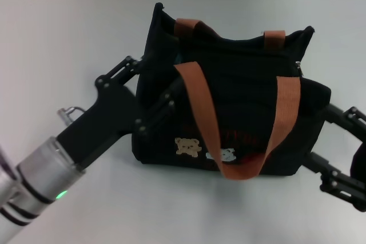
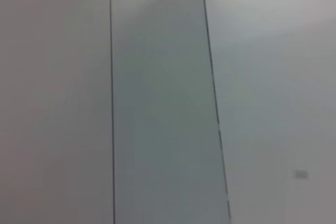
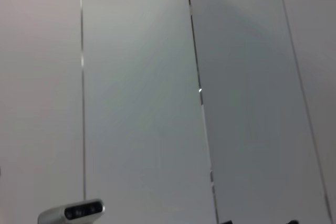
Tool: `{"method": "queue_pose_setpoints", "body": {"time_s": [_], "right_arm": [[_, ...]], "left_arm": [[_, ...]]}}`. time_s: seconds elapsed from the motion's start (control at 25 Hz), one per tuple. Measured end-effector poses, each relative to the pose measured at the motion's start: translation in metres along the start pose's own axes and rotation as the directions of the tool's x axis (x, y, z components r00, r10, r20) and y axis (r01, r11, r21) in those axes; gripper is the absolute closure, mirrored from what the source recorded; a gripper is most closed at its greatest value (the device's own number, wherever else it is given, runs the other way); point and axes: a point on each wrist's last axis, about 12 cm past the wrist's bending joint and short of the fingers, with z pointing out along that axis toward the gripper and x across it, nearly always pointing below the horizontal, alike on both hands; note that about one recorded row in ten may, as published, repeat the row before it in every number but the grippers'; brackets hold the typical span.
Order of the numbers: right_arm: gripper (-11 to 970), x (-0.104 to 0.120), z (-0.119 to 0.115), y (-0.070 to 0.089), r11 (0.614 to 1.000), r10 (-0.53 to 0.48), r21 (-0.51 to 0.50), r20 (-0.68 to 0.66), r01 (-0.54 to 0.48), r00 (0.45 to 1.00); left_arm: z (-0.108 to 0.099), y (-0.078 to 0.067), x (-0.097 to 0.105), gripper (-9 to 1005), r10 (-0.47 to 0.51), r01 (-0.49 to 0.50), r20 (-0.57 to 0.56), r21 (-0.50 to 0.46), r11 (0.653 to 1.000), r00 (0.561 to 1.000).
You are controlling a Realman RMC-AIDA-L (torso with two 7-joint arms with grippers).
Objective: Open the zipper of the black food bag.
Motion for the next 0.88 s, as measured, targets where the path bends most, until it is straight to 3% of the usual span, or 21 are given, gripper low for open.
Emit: {"method": "queue_pose_setpoints", "body": {"time_s": [0.32, 0.44, 0.6, 0.64, 0.72, 0.88], "right_arm": [[176, 0.000, 0.004, -0.005, 0.996, 0.044, -0.069, -0.063, -0.048, 0.997], [176, 0.001, 0.008, -0.007, 0.994, 0.047, -0.092, -0.079, -0.054, 0.996], [176, 0.004, 0.012, -0.009, 0.988, 0.069, -0.128, -0.129, -0.085, 0.989], [176, 0.004, 0.012, -0.010, 0.987, 0.072, -0.136, -0.143, -0.092, 0.987], [176, 0.005, 0.014, -0.012, 0.984, 0.075, -0.146, -0.165, -0.099, 0.983], [175, 0.007, 0.016, -0.013, 0.982, 0.074, -0.159, -0.184, -0.104, 0.980]], "left_arm": [[-0.047, 0.020, -0.019, 196, -0.010, 0.010, 0.010, 0.071, 0.997, 1.000], [-0.058, 0.023, -0.025, 187, -0.026, 0.034, -0.046, 0.200, 0.979, 0.999], [-0.061, 0.021, -0.027, 176, -0.067, 0.128, -0.161, 0.402, 0.907, 0.985], [-0.061, 0.021, -0.027, 173, -0.067, 0.128, -0.161, 0.402, 0.907, 0.985], [-0.056, 0.022, -0.027, 167, -0.092, 0.181, -0.210, 0.458, 0.871, 0.973], [-0.050, 0.022, -0.027, 164, -0.094, 0.188, -0.215, 0.474, 0.860, 0.972]]}}
